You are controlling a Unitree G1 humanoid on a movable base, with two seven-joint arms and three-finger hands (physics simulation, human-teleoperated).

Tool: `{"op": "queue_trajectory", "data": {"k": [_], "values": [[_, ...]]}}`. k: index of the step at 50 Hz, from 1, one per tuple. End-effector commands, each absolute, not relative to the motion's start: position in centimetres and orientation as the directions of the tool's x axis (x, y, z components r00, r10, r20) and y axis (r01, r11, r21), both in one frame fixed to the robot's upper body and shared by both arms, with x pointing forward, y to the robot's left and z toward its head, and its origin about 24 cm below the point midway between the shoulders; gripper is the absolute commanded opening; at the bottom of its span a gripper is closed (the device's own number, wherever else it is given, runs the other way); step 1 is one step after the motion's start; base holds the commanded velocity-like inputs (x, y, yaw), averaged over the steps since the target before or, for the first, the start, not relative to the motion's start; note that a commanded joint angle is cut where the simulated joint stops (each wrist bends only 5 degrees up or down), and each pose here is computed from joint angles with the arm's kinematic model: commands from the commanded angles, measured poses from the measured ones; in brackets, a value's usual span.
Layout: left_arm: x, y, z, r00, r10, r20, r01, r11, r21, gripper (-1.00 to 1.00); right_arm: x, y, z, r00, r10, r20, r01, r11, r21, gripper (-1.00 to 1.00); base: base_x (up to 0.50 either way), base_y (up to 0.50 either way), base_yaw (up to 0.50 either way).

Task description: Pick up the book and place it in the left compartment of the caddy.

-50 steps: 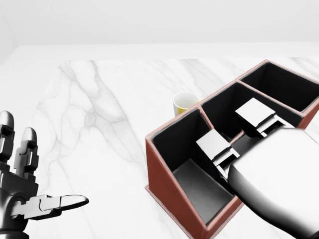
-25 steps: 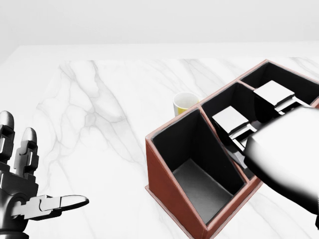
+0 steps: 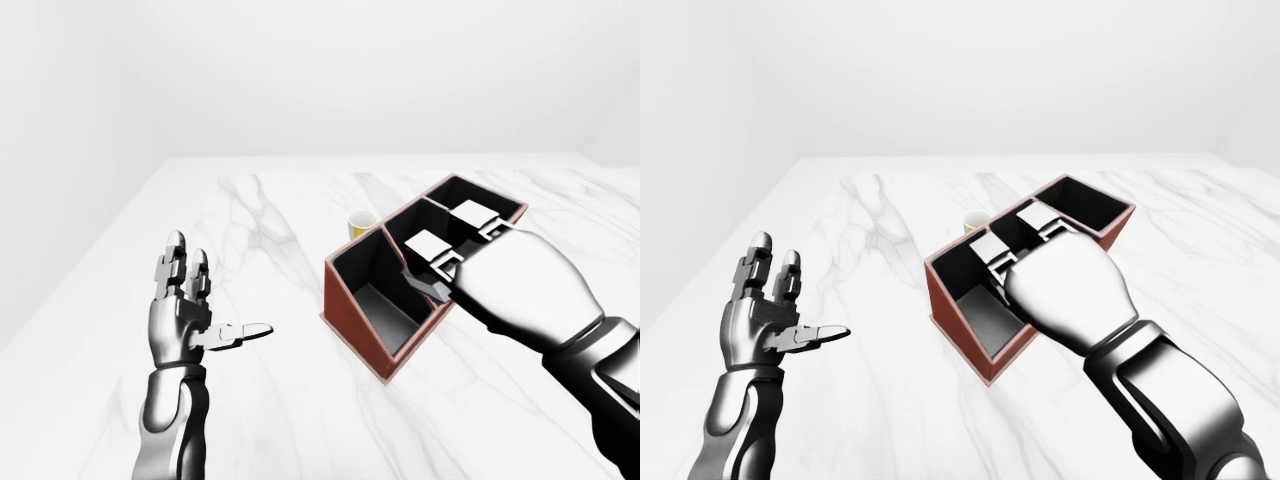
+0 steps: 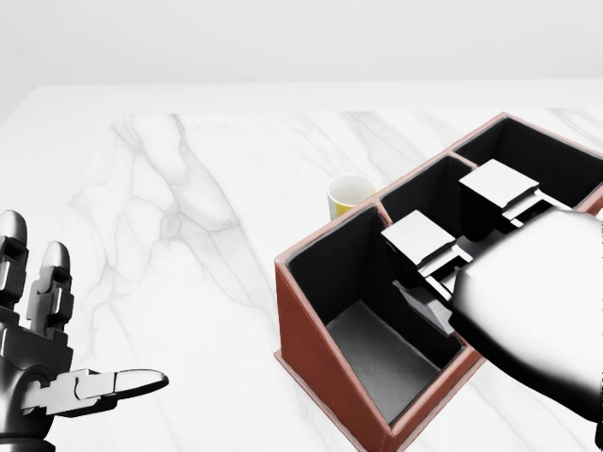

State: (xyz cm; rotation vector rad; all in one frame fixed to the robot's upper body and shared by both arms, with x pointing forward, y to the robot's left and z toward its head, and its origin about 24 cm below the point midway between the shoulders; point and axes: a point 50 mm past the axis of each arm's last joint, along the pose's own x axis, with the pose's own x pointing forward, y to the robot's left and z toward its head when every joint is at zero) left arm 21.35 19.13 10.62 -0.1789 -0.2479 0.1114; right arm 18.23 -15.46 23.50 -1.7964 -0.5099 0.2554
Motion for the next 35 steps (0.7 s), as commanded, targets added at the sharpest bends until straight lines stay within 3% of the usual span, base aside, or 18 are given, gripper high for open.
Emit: {"op": "queue_trajectory", "data": {"k": [1,10,21,35], "values": [[21.3,19.1,10.6,0.963,0.131,0.234,-0.087,0.978,-0.19,1.0,17.6,-15.1,23.9,0.869,0.481,0.12,0.246,-0.209,-0.947,-1.0,0.0,0.0,0.0],[21.3,19.1,10.6,0.963,0.132,0.234,-0.088,0.978,-0.19,1.0,18.9,-16.8,23.7,0.906,0.403,0.128,0.195,-0.13,-0.972,-1.0,0.0,0.0,0.0],[21.3,19.2,10.7,0.962,0.135,0.238,-0.09,0.978,-0.191,1.0,18.9,-16.2,24.2,0.867,0.482,0.128,0.182,-0.066,-0.981,-1.0,0.0,0.0,0.0],[21.4,19.1,10.7,0.963,0.134,0.235,-0.09,0.978,-0.19,1.0,20.0,-17.3,23.2,0.898,0.426,0.115,0.118,0.018,-0.993,-1.0,0.0,0.0,0.0]]}}
